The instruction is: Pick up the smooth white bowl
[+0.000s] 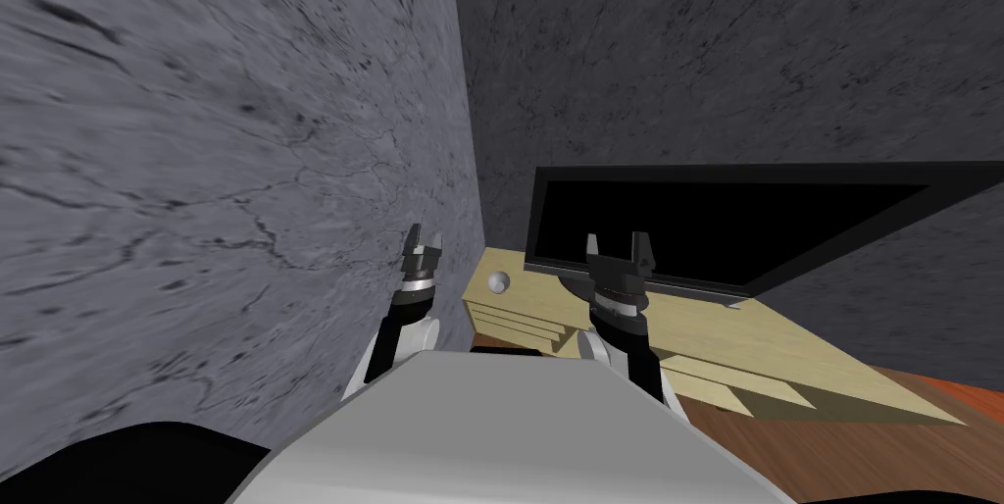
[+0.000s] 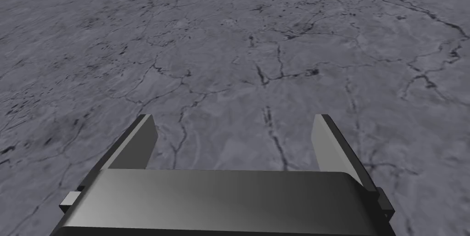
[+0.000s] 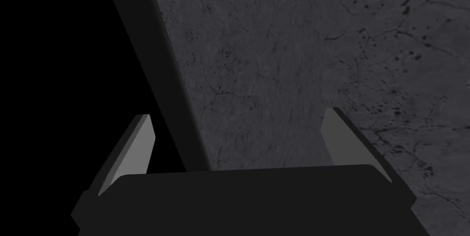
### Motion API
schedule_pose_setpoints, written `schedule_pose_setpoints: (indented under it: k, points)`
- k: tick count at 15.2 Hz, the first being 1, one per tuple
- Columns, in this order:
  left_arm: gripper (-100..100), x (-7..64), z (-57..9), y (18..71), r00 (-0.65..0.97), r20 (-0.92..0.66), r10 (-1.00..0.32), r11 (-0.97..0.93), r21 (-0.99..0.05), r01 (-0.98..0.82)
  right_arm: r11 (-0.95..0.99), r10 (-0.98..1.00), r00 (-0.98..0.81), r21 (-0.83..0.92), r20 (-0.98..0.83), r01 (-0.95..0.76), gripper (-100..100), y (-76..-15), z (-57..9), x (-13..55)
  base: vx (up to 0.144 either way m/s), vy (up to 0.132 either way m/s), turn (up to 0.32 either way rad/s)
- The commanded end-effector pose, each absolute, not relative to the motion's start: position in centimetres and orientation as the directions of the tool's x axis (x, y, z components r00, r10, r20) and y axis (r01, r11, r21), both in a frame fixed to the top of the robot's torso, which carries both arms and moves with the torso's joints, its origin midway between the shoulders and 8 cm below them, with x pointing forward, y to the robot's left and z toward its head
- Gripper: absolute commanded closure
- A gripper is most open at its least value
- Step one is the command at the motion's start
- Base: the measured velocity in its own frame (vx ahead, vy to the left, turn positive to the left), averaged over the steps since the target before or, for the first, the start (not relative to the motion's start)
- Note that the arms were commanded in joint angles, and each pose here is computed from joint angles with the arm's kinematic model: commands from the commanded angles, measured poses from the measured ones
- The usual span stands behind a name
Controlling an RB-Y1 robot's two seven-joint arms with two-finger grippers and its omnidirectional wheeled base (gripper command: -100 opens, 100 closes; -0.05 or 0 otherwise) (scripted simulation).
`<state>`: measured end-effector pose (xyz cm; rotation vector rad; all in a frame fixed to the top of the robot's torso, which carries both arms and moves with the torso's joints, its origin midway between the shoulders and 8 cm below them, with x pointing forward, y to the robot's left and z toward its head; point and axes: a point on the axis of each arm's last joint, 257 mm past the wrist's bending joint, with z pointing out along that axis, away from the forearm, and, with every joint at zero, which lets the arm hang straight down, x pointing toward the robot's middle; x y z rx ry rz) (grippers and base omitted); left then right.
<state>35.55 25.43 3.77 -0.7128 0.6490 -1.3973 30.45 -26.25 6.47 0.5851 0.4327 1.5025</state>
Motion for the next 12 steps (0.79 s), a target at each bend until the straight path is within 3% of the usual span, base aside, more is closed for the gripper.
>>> schedule_pose_setpoints:
  k: [1, 12]
  points:
    - [-100, 35.9, 3.3, 25.1, 0.059, -0.017, -0.998, 0.051, -0.781, 0.622, -0.025, 0.995, 0.036, 0.605, 0.089, -0.796, 0, -26.2, 6.5, 30.4, 0.0, 0.0, 0.0]
    - [-100, 41.4, -5.5, 24.4, -0.001, -0.169, -0.986, 0.155, -0.907, 0.392, -0.025, 0.995, 0.036, 0.605, 0.089, -0.796, 0, -26.2, 6.5, 30.4, 0.003, -0.02, -0.028]
